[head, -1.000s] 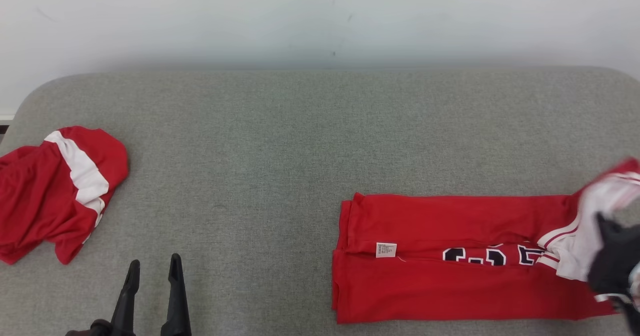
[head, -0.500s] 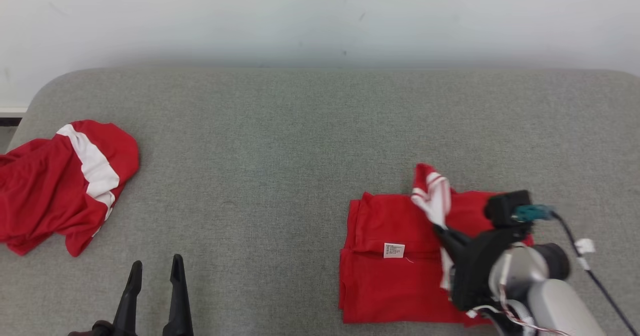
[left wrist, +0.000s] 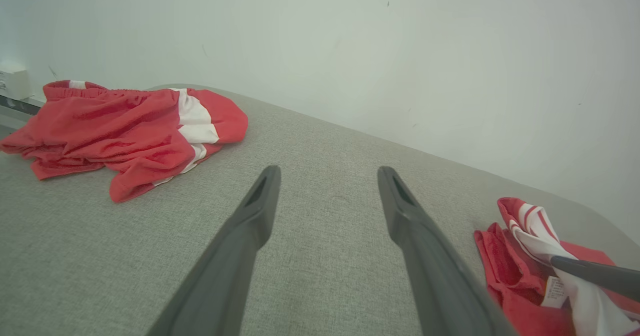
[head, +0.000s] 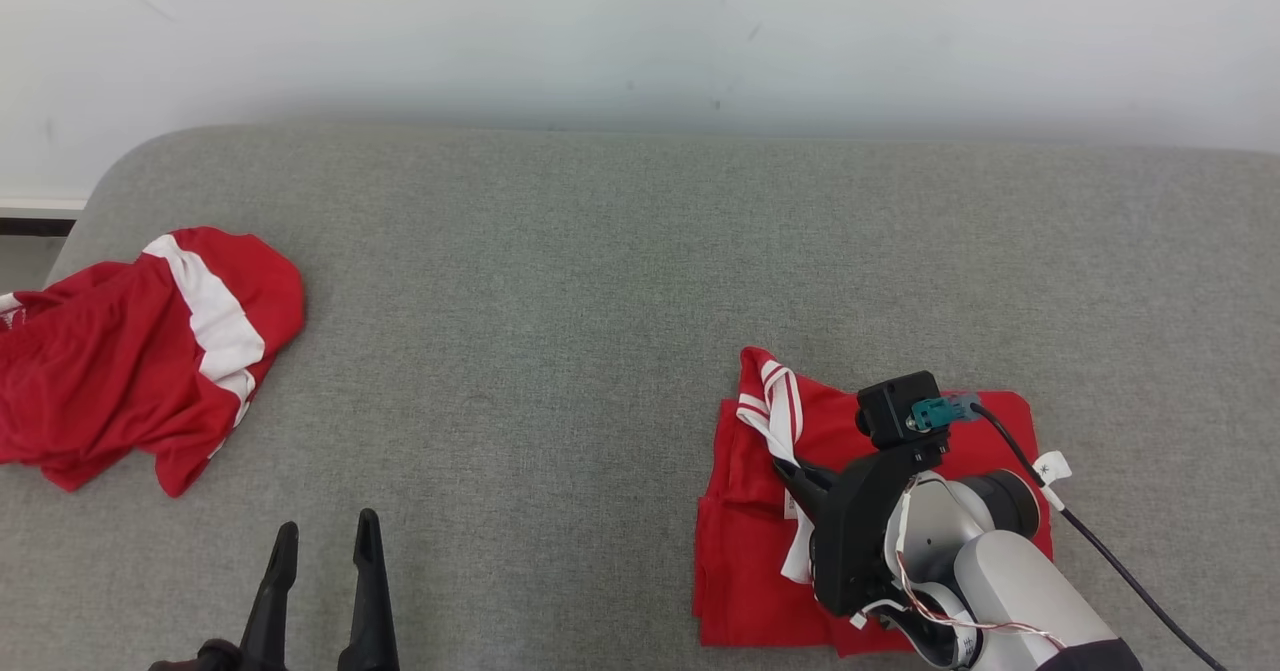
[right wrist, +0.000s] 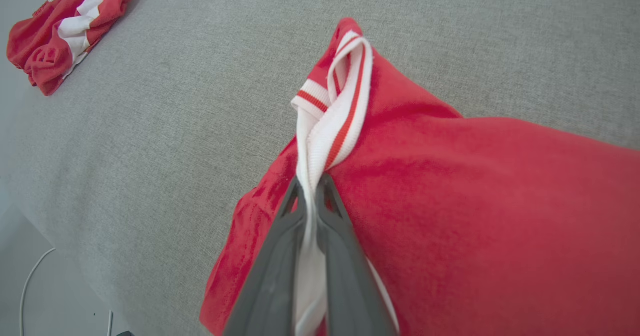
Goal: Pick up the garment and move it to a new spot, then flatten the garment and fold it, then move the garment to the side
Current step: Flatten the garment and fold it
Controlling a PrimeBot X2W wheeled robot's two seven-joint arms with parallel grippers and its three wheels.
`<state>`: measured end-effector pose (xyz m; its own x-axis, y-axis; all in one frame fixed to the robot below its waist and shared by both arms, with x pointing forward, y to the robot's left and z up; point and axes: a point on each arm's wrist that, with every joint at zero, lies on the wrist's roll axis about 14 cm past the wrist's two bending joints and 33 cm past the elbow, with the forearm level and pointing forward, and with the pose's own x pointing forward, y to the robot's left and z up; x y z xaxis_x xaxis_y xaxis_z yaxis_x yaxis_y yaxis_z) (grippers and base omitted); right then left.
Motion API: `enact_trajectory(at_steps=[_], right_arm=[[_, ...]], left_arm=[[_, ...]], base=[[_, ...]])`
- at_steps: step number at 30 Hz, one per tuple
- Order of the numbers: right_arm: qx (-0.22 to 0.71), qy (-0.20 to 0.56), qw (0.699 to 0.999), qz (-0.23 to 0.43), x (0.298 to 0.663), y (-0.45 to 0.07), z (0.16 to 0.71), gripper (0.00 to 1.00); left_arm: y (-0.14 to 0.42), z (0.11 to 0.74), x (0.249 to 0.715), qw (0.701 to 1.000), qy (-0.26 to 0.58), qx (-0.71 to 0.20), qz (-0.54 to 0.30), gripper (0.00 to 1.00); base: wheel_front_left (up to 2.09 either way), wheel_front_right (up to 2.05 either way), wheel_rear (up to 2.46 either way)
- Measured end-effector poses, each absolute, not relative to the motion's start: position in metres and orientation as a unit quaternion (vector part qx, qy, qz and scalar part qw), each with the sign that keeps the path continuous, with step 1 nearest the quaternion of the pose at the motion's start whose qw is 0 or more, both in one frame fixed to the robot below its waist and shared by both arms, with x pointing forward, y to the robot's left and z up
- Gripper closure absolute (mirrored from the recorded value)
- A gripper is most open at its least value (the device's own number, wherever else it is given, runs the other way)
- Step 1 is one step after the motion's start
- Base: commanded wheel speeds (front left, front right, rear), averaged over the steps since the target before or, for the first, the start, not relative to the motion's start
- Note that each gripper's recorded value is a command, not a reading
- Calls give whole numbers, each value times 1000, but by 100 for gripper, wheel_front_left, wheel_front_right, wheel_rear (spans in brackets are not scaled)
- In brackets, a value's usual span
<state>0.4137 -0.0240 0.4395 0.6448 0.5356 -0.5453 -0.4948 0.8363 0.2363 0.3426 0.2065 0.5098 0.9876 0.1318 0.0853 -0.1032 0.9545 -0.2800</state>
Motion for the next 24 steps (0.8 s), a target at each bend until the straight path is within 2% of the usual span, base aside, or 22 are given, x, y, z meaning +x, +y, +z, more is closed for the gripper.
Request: enact_trajectory(at_steps=[3,4,5,11,16,19,21,22,24], right_arm=[[32,311,906,284,415,-23,438,100],[35,311,906,284,416,-23,438,38],[41,306,908,284,416,-22,439,0],[109,220,920,307,433,-4,490,0],[98,183,941,268,451,-39,501,0],[60,190,953,228,455,-70,485,0],[41,208,956,204,451,-87,464,95],[31,216,956,197,448,-92,455,100],[9,244,950,196,437,-92,434,100]], left_arm=[[207,510,342,987,-52,-140,62,0],[207,510,342,987,-52,-140,62,0],[207,509,342,987,-51,-140,63,0],[206,509,345,987,-50,-140,61,0],[204,511,347,987,-53,-140,58,0],[203,512,348,987,-55,-141,56,0],[203,512,347,987,-55,-142,54,0],[203,512,347,987,-56,-142,54,0],[204,512,346,987,-55,-143,54,0]], base=[[0,0,0],[0,0,0],[0,0,0],[0,0,0],[0,0,0],[0,0,0],[0,0,0],[0,0,0],[0,0,0]])
